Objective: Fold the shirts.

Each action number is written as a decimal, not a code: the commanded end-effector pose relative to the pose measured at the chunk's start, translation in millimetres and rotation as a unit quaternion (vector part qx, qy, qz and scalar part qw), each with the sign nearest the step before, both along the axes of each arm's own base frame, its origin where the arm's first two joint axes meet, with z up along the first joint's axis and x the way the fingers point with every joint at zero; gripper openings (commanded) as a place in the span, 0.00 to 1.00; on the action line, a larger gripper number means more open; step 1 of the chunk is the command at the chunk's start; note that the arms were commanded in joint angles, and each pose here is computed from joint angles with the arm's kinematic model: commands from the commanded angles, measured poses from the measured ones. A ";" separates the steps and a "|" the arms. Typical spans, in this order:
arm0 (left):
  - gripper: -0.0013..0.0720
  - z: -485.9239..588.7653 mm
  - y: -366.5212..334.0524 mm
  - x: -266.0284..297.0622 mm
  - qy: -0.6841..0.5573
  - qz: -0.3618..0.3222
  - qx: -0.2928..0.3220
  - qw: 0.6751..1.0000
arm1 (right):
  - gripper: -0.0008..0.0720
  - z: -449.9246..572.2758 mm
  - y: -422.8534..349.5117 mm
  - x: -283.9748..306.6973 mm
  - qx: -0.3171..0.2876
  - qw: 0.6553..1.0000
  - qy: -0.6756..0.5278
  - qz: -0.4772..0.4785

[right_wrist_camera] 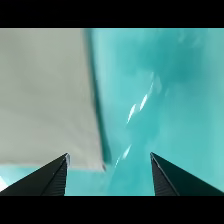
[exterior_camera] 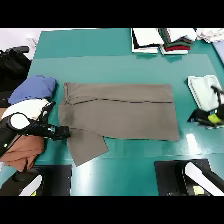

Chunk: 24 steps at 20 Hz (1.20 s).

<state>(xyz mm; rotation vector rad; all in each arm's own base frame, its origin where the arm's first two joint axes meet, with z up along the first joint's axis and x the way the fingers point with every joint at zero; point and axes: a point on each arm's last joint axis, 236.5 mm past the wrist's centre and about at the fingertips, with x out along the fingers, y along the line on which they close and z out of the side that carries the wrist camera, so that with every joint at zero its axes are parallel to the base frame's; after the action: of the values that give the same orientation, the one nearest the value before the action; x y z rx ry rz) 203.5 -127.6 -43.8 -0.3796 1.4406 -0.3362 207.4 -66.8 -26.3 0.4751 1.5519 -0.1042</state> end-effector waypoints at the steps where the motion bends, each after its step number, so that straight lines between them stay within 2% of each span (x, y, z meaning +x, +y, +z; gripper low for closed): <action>1: 0.05 5.2 1.1 2.8 -0.008 -0.009 0.004 1.000 | 0.79 -44.5 25.0 -45.0 0.091 0.993 0.055 -0.060; 4: 0.05 5.2 1.1 3.9 -0.010 -0.008 0.004 1.000 | 0.70 -63.7 55.5 -41.2 0.148 0.985 0.058 -0.071; 5: 0.05 5.2 1.1 4.3 -0.011 -0.008 0.004 1.000 | 0.70 -67.7 64.7 -37.7 0.158 0.984 0.058 -0.065; 7: 0.05 5.2 1.2 4.7 -0.011 -0.007 0.004 1.000 | 0.60 -72.2 79.7 -32.7 0.161 0.985 0.062 -0.032; 8: 0.05 5.3 1.1 4.0 -0.010 -0.008 0.004 1.000 | 0.60 -73.9 86.4 -31.9 0.157 0.985 0.065 -0.012; 9: 0.05 5.0 1.3 2.6 -0.008 -0.010 0.005 1.000 | 0.45 -74.7 92.1 -31.5 0.151 0.986 0.068 0.013; 10: 0.05 4.9 2.1 0.0 -0.003 -0.014 0.007 1.000 | 0.24 -73.4 95.5 -30.7 0.141 0.987 0.069 0.039; 11: 0.05 5.8 5.2 -4.3 0.005 -0.023 0.015 1.000 | 0.10 -69.3 95.8 -29.3 0.124 0.988 0.067 0.070; 12: 0.05 8.9 8.7 -6.6 0.009 -0.032 0.024 0.999 | 0.04 -62.9 92.6 -26.1 0.102 0.988 0.060 0.099; 16: 0.05 43.7 16.0 -24.9 -0.022 -0.040 0.034 0.998 | 0.03 -15.5 63.6 -29.6 0.005 0.986 0.042 0.161; 20: 0.05 67.9 14.2 -60.0 -0.017 -0.059 0.023 0.998 | 0.03 22.1 40.7 -35.0 -0.058 0.986 -0.004 0.154; 24: 0.05 89.5 14.6 -8.2 -0.092 -0.048 0.032 0.994 | 0.03 43.9 32.6 -1.7 -0.079 0.984 -0.049 0.152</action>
<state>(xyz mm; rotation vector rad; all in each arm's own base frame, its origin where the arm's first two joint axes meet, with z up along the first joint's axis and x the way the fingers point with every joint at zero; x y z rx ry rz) 170.6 -115.7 31.8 -0.2515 1.3731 -0.3977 190.4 -25.2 0.7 0.1568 1.5409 0.0570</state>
